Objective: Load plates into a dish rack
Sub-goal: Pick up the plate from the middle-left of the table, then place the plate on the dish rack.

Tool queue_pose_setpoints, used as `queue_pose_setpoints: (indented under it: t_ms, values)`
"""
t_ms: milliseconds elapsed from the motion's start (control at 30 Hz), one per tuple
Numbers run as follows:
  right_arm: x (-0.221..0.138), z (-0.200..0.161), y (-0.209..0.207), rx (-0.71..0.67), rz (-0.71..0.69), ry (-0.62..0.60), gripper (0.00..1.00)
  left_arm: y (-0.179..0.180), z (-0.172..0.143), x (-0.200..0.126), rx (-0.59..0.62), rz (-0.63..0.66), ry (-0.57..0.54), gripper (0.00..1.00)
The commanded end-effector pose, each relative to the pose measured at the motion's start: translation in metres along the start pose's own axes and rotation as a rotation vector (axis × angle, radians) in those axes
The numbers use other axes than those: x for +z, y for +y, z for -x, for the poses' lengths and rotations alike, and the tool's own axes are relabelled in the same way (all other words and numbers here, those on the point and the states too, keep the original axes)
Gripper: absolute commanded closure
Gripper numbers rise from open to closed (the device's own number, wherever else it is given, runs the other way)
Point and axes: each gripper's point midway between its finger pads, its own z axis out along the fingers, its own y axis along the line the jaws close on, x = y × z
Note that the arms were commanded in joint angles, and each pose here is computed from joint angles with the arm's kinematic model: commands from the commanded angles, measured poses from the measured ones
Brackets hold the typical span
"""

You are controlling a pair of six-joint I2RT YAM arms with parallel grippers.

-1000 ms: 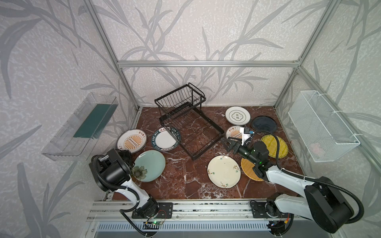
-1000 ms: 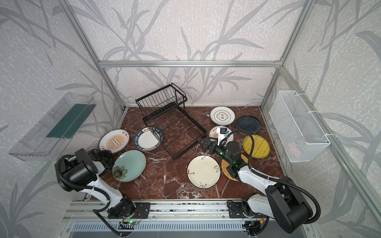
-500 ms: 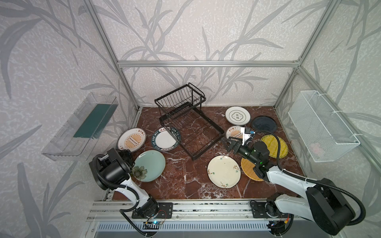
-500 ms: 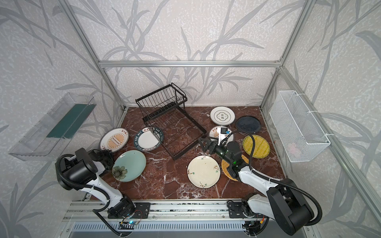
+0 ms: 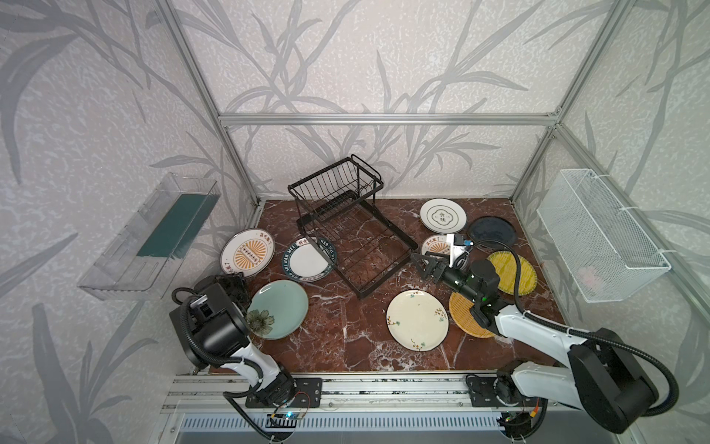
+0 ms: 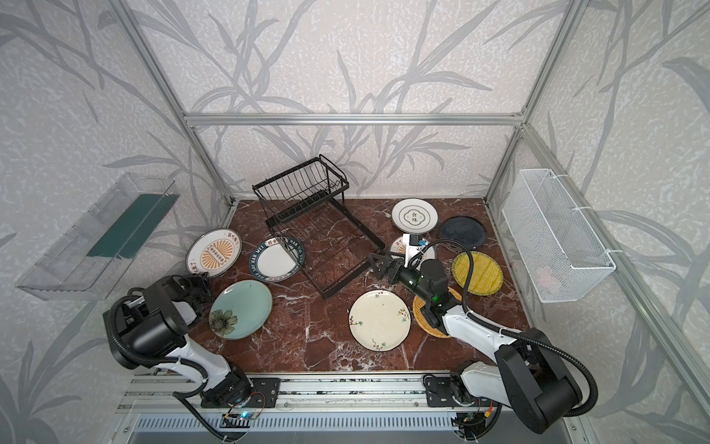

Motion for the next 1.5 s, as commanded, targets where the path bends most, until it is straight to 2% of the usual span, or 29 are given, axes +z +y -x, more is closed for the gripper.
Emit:
queue_pose_setpoints:
  t_ms: [0,200,500,667,800,1100,1300,1467]
  values:
    - [0.005,0.007,0.008,-0.012,0.021,-0.012,0.01,-0.009,-0.021,-0.007,0.041,-0.011,0.065,1.0]
    - [0.006,0.007,0.008,-0.011,0.017,0.0,0.01,-0.006,-0.039,-0.023,0.095,0.03,0.096,1.0]
    - [0.014,0.003,0.007,0.0,0.008,0.051,0.01,-0.021,-0.079,-0.055,0.204,0.071,0.206,1.0]
    - [0.018,0.002,0.006,0.002,-0.005,0.082,0.01,-0.022,-0.11,-0.069,0.273,0.102,0.36,1.0]
    - [0.022,0.003,0.01,0.007,0.011,0.097,0.01,-0.018,-0.125,-0.088,0.321,0.107,0.419,1.0]
    - [0.03,0.003,0.008,0.019,-0.02,0.144,0.01,-0.038,-0.162,-0.128,0.434,0.003,0.554,1.0]
    - [0.034,0.002,0.016,0.042,-0.009,0.214,0.01,-0.061,-0.212,-0.139,0.547,-0.117,0.685,1.0]
    - [0.035,-0.001,0.024,0.068,-0.011,0.309,0.01,-0.087,-0.262,-0.15,0.569,-0.247,0.794,1.0]
